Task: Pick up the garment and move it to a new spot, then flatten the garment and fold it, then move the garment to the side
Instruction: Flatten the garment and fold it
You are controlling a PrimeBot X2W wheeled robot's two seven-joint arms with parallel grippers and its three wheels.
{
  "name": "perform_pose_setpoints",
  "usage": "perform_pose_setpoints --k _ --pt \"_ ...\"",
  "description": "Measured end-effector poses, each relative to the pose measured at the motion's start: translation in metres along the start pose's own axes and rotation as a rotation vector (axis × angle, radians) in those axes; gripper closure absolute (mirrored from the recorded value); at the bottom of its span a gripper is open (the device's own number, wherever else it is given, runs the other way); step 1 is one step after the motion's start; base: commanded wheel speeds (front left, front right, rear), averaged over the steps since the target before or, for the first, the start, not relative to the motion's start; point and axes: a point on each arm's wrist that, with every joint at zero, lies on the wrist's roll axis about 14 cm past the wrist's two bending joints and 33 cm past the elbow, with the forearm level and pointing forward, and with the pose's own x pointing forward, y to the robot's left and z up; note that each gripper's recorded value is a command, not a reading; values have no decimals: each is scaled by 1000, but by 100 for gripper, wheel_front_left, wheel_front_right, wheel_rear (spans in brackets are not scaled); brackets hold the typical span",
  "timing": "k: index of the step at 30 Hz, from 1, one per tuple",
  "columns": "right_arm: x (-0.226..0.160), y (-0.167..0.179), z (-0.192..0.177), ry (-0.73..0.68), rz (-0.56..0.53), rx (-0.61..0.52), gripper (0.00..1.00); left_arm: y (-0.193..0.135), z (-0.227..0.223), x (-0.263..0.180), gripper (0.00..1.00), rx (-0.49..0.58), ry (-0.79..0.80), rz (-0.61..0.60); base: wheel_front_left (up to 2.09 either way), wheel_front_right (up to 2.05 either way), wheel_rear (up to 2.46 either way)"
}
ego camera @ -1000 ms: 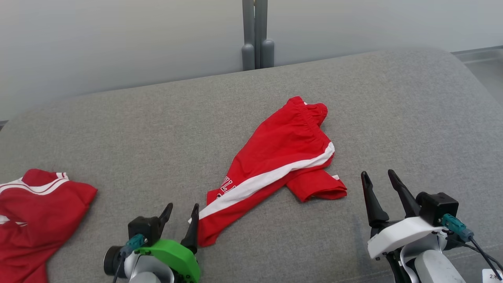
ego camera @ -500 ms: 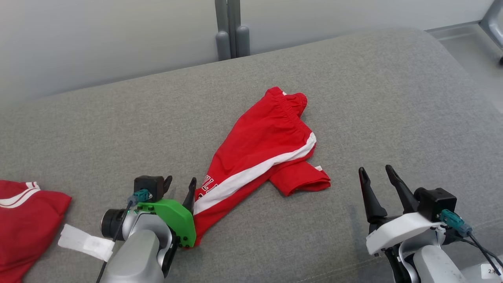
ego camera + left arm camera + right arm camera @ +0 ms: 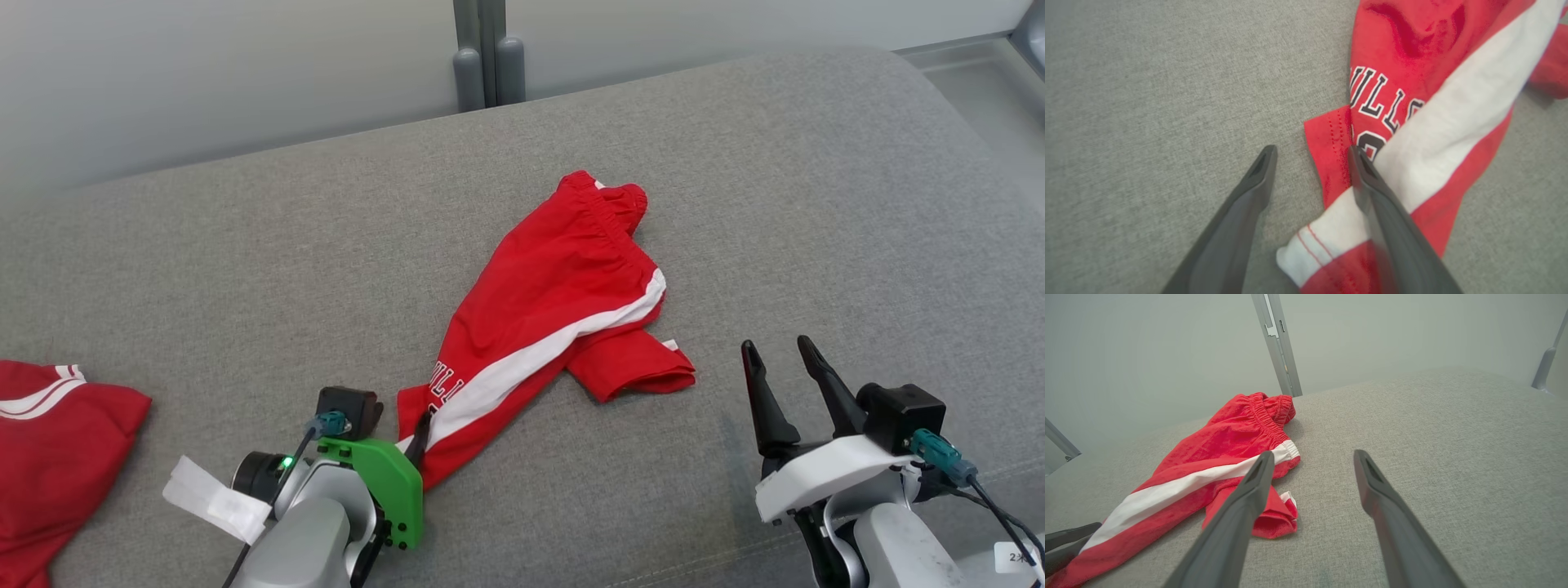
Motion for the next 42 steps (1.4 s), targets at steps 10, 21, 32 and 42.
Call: perform_pose_setpoints --k 10,21,32,42 --pt "3 0 -3 9 -2 2 0 -17 11 8 100 55 -38 -65 0 0 0" --pt "4 0 -4 9 -8 15 0 52 115 -5 100 19 -353 146 0 0 0" --pt "-1 -3 -4 12 -15 19 0 63 69 -5 0 -64 -239 191 0 0 0" --pt "-5 -2 2 -9 -16 26 0 83 56 -45 0 -142 -330 299 0 0 0"
